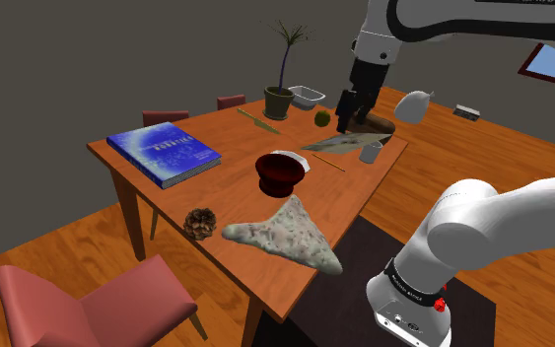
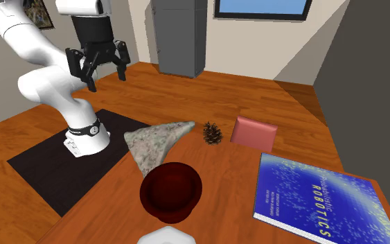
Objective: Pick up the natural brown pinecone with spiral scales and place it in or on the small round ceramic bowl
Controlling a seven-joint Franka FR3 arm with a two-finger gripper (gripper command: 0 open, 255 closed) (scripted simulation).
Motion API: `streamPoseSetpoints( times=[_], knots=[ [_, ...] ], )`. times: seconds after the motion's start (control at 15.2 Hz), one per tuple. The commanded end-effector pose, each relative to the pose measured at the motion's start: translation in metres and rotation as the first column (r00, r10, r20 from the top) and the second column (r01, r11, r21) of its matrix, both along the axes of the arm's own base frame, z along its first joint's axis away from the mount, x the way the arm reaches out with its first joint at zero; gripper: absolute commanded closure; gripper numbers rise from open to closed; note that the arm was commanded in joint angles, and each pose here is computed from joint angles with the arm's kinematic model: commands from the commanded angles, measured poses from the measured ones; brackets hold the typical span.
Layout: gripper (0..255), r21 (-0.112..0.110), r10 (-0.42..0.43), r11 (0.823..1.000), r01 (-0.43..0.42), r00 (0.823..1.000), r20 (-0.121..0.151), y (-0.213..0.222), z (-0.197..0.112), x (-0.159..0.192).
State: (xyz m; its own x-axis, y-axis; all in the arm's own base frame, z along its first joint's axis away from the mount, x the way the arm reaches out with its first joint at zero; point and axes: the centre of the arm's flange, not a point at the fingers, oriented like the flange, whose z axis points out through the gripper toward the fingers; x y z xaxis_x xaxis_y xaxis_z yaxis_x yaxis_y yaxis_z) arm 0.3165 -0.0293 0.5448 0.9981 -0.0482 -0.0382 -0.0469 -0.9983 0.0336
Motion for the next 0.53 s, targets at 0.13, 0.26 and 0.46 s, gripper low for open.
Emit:
streamPoseSetpoints(
  times=[0.13,0.26,0.46],
  knots=[
    [0,0.002,0.001,1.0,-0.001,1.0,0.01,0.018,-0.016,0.01],
    [0,0.003,0.002,1.0,-0.002,1.0,0.02,0.036,-0.031,0.019],
    [0,0.006,0.003,1.0,-0.003,0.999,0.034,0.063,-0.054,0.034]
  ],
)
